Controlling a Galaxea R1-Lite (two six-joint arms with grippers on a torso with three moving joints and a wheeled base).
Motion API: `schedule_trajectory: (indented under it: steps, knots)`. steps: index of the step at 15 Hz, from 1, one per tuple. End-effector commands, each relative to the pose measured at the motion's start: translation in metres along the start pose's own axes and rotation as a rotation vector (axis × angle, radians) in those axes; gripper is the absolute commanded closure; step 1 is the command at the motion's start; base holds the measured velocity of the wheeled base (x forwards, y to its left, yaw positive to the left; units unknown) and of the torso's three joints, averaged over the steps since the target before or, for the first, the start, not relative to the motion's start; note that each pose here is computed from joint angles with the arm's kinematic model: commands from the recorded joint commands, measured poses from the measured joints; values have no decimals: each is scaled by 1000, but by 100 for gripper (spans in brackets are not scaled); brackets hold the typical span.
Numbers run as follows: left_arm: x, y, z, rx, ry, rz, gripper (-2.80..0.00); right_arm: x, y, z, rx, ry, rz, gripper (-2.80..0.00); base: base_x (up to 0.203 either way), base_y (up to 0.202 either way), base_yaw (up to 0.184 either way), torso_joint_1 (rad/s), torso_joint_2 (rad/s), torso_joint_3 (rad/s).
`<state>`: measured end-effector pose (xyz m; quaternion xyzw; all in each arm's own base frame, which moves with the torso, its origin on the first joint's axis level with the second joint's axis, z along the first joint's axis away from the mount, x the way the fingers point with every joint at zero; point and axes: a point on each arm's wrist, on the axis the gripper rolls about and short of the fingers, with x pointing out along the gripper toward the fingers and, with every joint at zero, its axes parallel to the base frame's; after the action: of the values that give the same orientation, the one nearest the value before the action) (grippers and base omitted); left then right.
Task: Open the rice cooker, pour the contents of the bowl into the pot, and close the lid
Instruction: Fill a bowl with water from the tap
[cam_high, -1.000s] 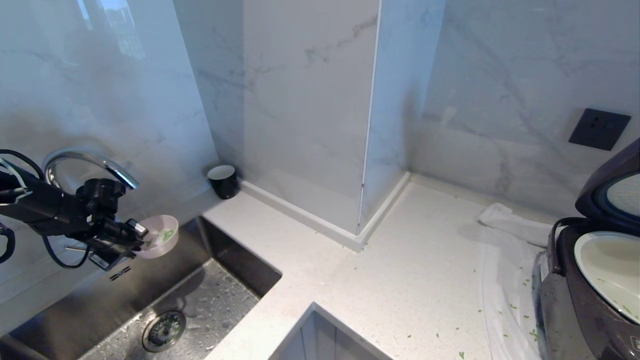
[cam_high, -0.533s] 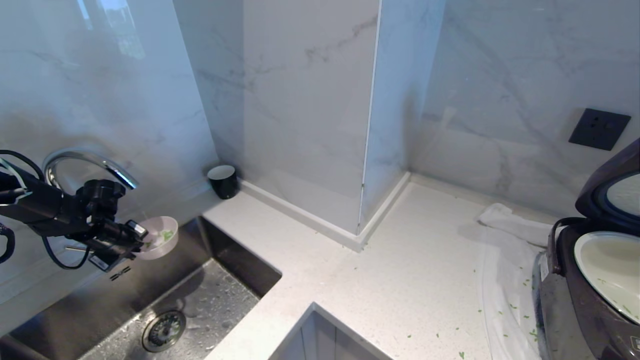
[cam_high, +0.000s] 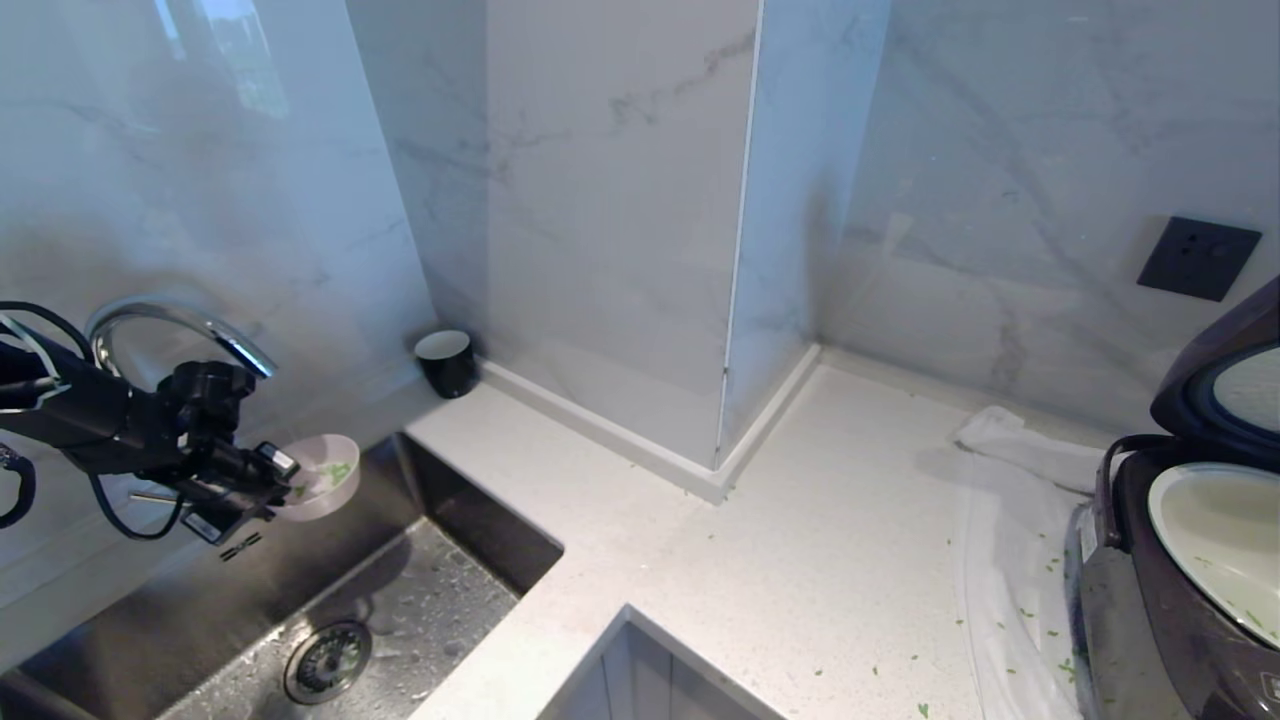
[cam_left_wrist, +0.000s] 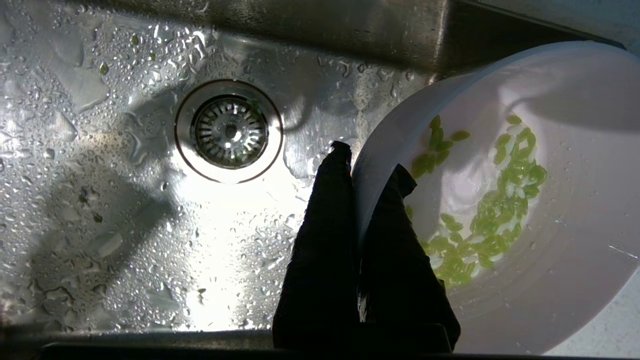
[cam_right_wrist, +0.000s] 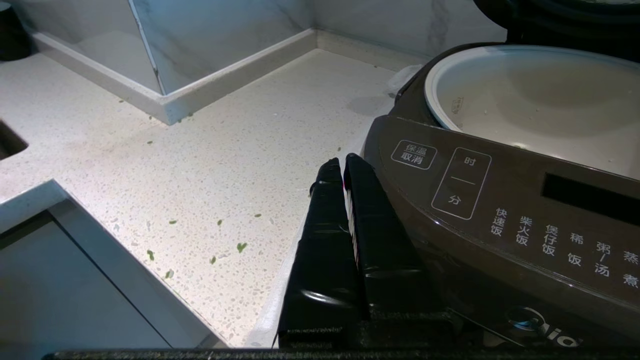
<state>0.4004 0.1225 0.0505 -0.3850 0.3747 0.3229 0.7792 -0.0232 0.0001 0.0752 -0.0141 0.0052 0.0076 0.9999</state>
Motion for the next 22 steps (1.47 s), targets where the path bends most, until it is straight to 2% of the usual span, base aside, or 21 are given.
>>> schedule_trajectory:
  steps: [1, 22]
  knots:
    - [2, 1, -1, -5, 4, 5, 0, 0, 0, 0, -1, 0, -1, 0, 0, 0, 0, 0, 0, 0]
    - [4, 2, -2, -2, 8, 12, 0, 0, 0, 0, -1, 0, 2, 0, 0, 0, 0, 0, 0, 0]
